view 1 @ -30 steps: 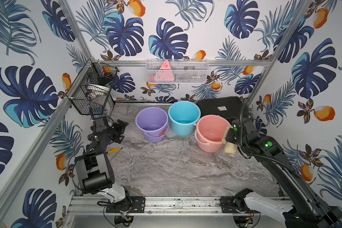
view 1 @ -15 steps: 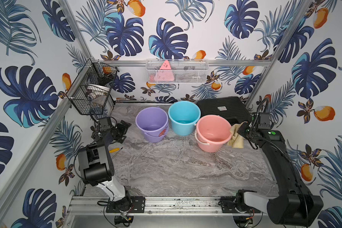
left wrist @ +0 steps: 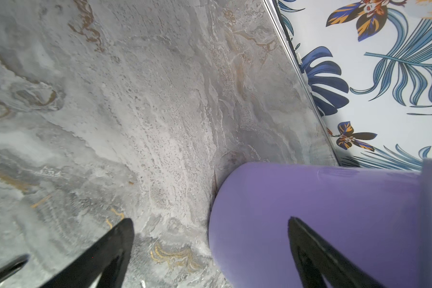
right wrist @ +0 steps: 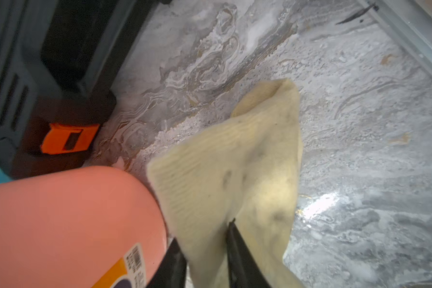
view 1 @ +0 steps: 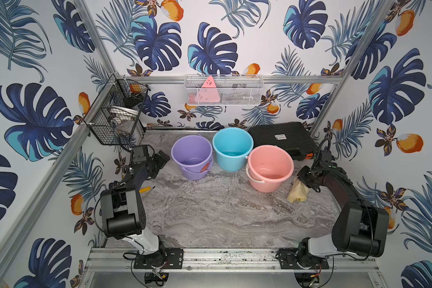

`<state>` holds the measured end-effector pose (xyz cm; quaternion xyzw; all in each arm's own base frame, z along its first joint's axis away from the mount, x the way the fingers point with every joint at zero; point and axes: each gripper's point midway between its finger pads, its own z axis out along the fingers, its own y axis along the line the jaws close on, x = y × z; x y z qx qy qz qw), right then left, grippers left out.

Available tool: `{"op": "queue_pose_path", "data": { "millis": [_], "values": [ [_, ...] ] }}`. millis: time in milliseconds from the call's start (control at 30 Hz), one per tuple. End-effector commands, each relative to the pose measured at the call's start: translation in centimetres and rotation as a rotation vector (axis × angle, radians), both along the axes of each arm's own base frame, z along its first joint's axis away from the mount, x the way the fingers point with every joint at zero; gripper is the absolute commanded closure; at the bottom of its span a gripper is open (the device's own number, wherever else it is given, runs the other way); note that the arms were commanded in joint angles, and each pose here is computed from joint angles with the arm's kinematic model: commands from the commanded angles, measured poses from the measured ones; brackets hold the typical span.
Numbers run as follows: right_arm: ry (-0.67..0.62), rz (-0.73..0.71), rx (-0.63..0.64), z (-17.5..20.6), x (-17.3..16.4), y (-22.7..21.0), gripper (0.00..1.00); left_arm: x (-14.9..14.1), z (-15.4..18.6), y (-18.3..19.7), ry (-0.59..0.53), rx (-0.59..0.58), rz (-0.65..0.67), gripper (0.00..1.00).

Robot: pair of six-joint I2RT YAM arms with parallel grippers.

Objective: Wipe the inside of the bucket with a cloth
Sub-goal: Place the cleaning item at the center of the board, then reset both arms

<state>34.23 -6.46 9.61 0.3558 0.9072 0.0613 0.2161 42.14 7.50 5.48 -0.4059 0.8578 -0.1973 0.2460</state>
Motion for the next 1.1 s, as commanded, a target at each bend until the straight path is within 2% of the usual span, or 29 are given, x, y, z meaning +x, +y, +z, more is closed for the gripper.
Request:
{"op": "queue_pose_path", "data": {
  "millis": [0,33,67,100,133,200,233,267,500,733,900,1067],
  "values": [
    [-0.022,0.026,0.017,-0.4,1.0,0.3,0.60,0.0,0.2,1.3,0.017,0.120,-0.018,0.01],
    [-0.015,0.029,0.019,-0.6,1.1,0.3,0.57,0.0,0.3,1.2,0.024,0.130,-0.029,0.01],
    [-0.012,0.028,0.019,-0.8,1.2,0.2,0.48,0.0,0.3,1.1,0.034,0.141,-0.035,0.01],
    [-0.011,0.030,0.021,-1.0,1.3,0.2,0.46,0.0,0.5,1.1,0.037,0.152,-0.040,0.01],
    [-0.009,0.033,0.024,-1.1,1.4,0.2,0.34,0.0,0.7,1.1,0.042,0.173,-0.047,0.01],
    [0.004,0.032,0.025,-1.5,1.4,0.2,0.29,-0.2,1.1,1.4,0.053,0.234,-0.052,0.01],
    [0.009,0.031,0.025,-1.8,1.4,0.2,0.05,-0.2,1.3,1.5,0.054,0.260,-0.058,0.01],
    [0.009,0.029,0.025,-1.8,1.4,0.1,0.00,-0.4,1.2,1.5,0.064,0.278,-0.066,0.01],
    [0.001,0.011,-0.010,-0.6,0.8,-0.4,0.00,-0.3,1.7,0.8,0.065,0.470,-0.162,0.01],
    [-0.085,0.013,0.005,2.4,0.6,0.2,0.00,-0.7,2.2,0.5,0.030,0.544,-0.194,0.01],
    [-0.165,-0.040,-0.081,4.8,1.3,-1.4,0.00,-1.3,1.8,0.6,0.006,0.610,-0.196,0.01],
    [-0.216,0.061,-0.125,5.3,3.0,-1.3,0.00,-1.8,1.6,0.7,-0.060,0.665,-0.175,0.01]
  ]
}}
